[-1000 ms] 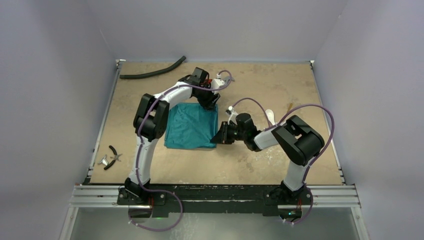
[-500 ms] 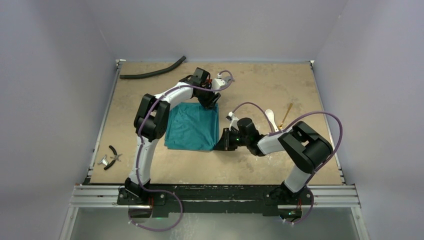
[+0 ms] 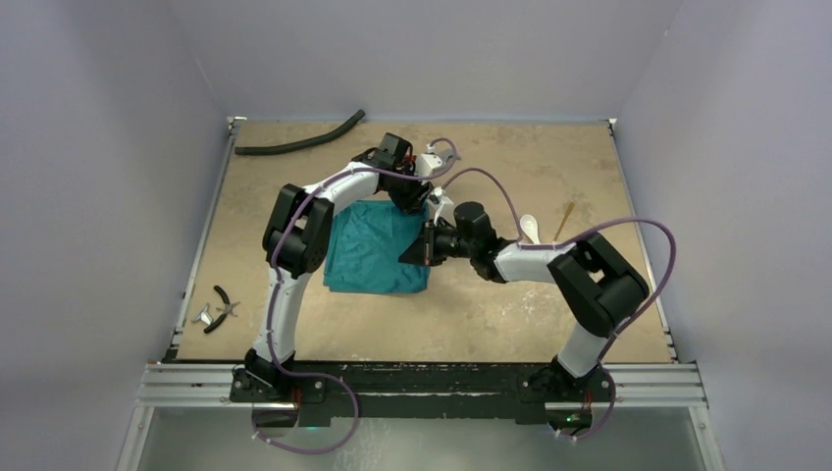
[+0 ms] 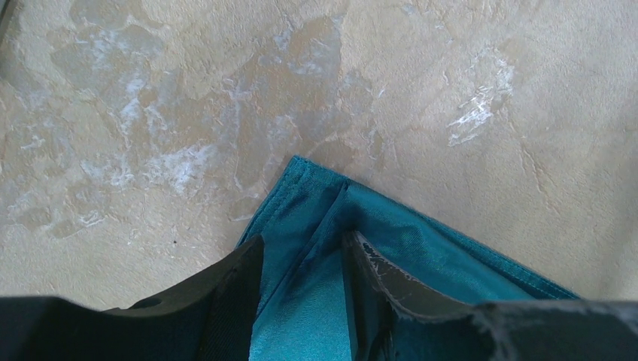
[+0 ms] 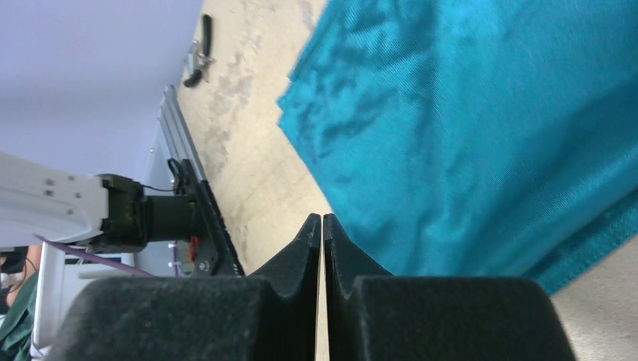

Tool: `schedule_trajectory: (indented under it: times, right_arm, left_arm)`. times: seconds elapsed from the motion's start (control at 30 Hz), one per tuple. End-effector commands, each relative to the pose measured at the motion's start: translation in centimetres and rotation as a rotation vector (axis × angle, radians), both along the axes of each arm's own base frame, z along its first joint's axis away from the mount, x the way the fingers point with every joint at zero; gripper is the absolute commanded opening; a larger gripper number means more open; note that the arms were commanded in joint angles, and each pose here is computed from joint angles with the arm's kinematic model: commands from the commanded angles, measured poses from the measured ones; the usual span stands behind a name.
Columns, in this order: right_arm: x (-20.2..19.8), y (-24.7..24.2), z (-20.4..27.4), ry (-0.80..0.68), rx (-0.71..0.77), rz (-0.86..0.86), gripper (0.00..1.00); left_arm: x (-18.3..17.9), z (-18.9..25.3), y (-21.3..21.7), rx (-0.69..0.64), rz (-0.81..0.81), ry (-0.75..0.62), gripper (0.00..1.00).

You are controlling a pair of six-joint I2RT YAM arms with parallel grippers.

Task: Fold the napkin into a case and place the utensils inside
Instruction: Smooth out the lower triangle-folded napkin at the center of the board.

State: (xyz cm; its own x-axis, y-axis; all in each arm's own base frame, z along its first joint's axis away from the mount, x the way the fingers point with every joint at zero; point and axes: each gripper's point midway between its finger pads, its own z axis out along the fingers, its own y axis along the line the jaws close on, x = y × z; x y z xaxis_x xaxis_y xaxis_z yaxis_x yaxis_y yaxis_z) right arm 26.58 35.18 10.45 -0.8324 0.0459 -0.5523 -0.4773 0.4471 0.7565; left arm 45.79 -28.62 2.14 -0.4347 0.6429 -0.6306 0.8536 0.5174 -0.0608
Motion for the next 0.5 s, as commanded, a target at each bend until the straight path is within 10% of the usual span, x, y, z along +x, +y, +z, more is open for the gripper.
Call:
schedule_trajectory:
  times: [0.0, 0.47]
  right_arm:
    - [-0.6, -0.8, -4.2, 0.102, -0.006, -0.019, 0.04]
    - [-0.4, 0.2, -1.2, 0.076, 0.119, 0.036, 0.08]
  left_arm:
    - [-1.8, -3.0, 1.7, 0.077, 0.031, 0.103, 0.44]
    - [1.1, 9.3, 2.0, -0.056, 0.057, 0.006, 0.82]
